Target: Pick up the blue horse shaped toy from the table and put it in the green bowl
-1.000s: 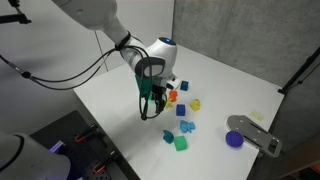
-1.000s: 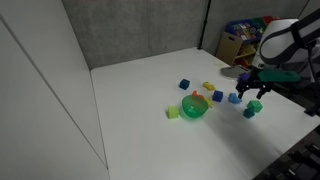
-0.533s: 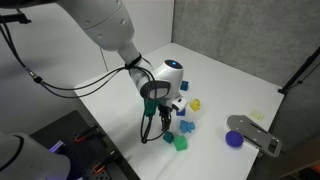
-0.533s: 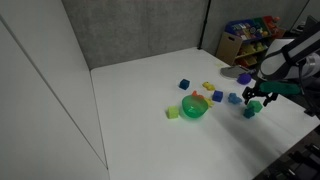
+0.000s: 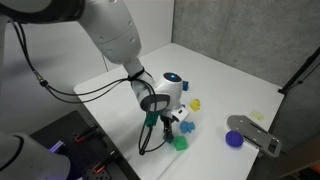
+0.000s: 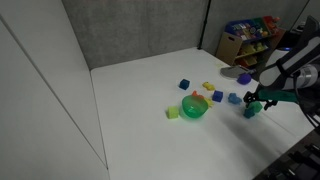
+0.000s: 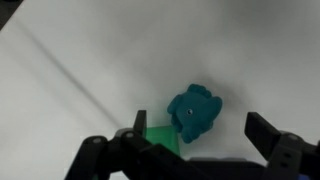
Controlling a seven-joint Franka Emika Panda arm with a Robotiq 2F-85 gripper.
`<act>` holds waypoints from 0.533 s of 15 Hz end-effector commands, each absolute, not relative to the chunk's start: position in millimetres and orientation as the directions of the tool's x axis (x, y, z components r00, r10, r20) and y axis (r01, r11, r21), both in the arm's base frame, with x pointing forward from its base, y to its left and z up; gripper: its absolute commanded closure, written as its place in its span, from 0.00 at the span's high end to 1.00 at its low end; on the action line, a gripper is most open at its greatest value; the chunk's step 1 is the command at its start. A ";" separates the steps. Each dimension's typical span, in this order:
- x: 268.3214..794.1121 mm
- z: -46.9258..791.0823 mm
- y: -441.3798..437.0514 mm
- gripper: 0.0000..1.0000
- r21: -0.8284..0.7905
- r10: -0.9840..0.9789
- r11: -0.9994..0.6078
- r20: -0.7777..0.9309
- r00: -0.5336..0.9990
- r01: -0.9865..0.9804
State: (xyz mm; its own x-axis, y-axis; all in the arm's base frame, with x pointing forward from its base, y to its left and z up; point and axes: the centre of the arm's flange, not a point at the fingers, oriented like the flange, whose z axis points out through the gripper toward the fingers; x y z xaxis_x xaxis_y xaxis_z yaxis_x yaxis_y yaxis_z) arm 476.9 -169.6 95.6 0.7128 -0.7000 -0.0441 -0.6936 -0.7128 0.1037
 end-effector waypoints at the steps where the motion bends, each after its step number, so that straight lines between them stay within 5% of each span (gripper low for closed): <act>1: 482.4 76.0 -167.3 1.00 0.089 -0.733 -0.678 -0.006 0.680 -0.730; 5: 481.8 59.7 -165.1 1.00 0.088 -0.747 -0.661 0.010 0.665 -0.745; 6: 481.2 56.5 -164.4 0.75 0.092 -0.746 -0.662 0.011 0.665 -0.744; 8: 480.9 53.1 -162.1 0.66 0.093 -0.748 -0.660 0.008 0.663 -0.746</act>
State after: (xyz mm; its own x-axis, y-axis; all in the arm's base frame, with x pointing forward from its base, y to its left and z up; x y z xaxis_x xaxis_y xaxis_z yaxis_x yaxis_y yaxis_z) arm 473.7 -164.1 59.0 0.6834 -0.7300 -0.0050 -0.7261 -0.6805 0.0983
